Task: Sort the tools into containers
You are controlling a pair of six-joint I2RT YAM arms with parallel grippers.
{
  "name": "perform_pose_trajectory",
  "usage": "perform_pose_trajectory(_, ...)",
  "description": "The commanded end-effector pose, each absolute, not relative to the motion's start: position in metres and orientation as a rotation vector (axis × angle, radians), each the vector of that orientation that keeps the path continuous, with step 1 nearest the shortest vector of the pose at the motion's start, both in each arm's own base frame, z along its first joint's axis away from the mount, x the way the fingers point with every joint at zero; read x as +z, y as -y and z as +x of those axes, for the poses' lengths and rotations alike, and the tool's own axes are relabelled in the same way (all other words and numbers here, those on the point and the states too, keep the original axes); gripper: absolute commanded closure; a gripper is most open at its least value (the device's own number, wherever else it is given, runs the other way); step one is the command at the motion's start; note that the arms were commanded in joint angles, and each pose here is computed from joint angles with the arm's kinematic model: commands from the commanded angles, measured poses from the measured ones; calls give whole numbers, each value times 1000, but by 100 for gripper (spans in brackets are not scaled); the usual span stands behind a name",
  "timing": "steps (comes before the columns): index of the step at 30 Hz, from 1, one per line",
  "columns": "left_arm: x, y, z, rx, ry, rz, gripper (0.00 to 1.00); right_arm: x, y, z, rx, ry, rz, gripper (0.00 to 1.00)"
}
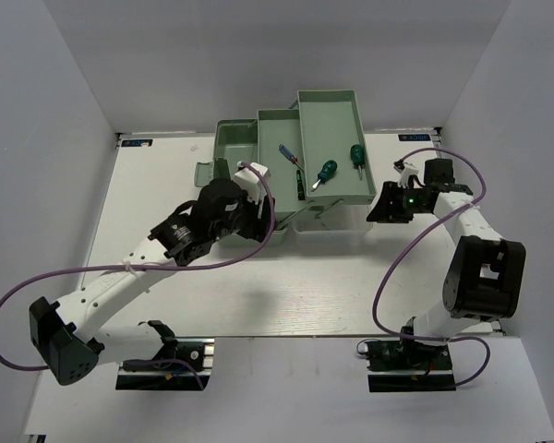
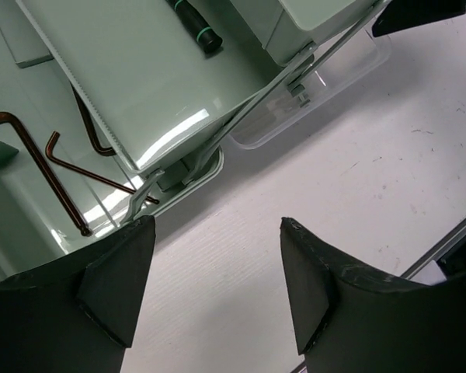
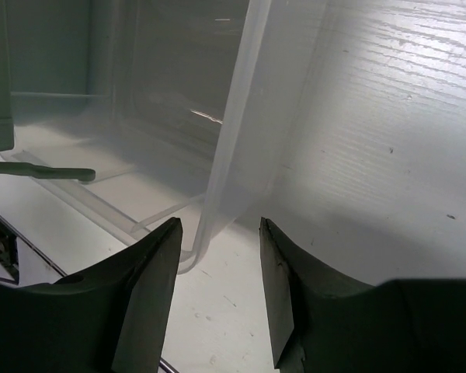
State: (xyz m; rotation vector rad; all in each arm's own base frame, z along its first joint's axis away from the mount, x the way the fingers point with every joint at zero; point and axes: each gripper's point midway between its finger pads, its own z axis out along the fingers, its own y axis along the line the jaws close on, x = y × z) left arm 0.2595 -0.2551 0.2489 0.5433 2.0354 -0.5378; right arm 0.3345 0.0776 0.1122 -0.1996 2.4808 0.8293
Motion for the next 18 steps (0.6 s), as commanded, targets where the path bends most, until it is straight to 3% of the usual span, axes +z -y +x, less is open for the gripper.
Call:
perform_pose_trajectory(1,264,267,258,-585,-1991,594,24,134,-77,351,785,-2408,-229,49)
perform_pose_trajectory(7,257,277,248,-621,-1986,681,24,169,-76,331,721,-2249,-464,48)
perform_pose_trajectory(14,249,328,240,-756,-1925,913,40,172,-71,302,667,-2204,-528,46)
perform_pose_trajectory(18,236,367,234,-769,-1886,1079,38,172,-71,291,695,-2207,-543,45)
